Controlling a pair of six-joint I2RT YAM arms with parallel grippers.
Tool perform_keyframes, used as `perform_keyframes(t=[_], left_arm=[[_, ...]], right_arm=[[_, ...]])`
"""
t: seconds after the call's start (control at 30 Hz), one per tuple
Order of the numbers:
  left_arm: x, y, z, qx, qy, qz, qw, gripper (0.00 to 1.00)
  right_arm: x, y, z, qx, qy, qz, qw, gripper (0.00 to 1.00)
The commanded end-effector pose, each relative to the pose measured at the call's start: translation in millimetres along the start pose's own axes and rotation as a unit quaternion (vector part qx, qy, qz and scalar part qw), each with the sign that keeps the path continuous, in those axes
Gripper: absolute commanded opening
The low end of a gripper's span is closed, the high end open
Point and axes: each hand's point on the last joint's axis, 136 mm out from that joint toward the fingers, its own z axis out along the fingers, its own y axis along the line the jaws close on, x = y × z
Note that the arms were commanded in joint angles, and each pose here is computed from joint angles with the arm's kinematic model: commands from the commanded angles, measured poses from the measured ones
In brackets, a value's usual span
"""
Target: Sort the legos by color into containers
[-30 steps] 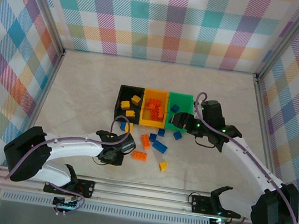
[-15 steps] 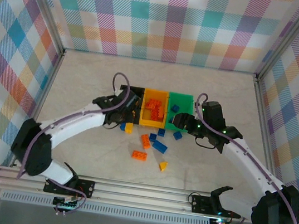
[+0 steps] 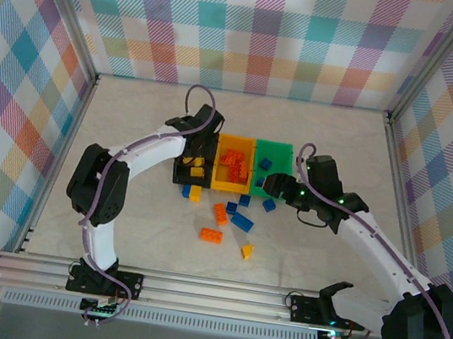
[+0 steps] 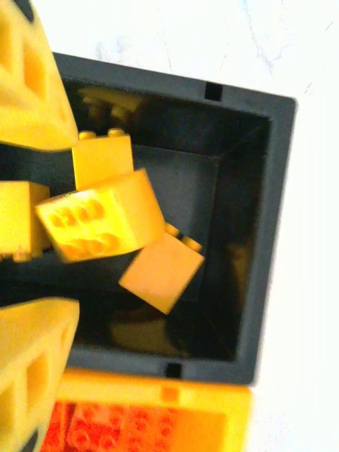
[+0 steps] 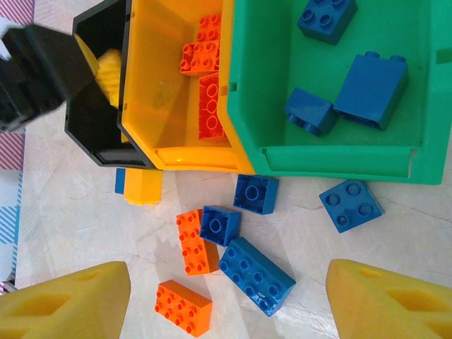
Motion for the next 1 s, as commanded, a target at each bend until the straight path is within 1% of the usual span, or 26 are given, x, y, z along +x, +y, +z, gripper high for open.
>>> perform_keyframes(t=[0.0,0.1,0.17,0.23,0.3,0.33,0.4,0.47,0.63,0.77,0.97], left_arm=[[-24,-14,-41,0.053,-0.033,-0.011,0.998,0.72],[-27,-26,-77,0.1,-0.052,-0.011,0.994,0.84],[-22,-34,-100,0.13,-0.06,-0.007,0.99,0.88],[-11,-38,-122,0.156,-0.067,0.0,0.985,0.94],[9,-41,-139,0.176,-0.07,0.011,0.982,1.0],[18,-39,-143,0.18,-0.068,0.014,0.981,1.0],[41,-33,-147,0.186,-0.058,0.017,0.981,1.0],[61,-21,-144,0.18,-0.045,0.012,0.983,1.0],[98,9,-135,0.166,-0.026,-0.008,0.986,1.0],[119,30,-125,0.143,-0.014,-0.016,0.99,1.0],[136,48,-118,0.124,-0.007,-0.026,0.992,1.0]], right_arm=[[12,-7,0,0.008,0.02,-0.002,1.0,0.74],[27,-9,6,0.005,0.046,-0.002,0.999,0.74],[43,-10,11,0.009,0.066,-0.012,0.998,0.74],[65,-10,16,0.017,0.096,-0.026,0.995,0.74],[91,-8,23,0.026,0.129,-0.049,0.99,0.74],[104,-8,25,0.032,0.145,-0.059,0.987,0.74],[131,-10,30,0.046,0.179,-0.077,0.98,0.74],[152,-15,33,0.061,0.203,-0.087,0.973,0.74],[187,-22,37,0.089,0.242,-0.112,0.96,0.73],[199,-29,45,0.114,0.254,-0.127,0.952,0.72],[193,-34,59,0.14,0.232,-0.136,0.953,0.67]])
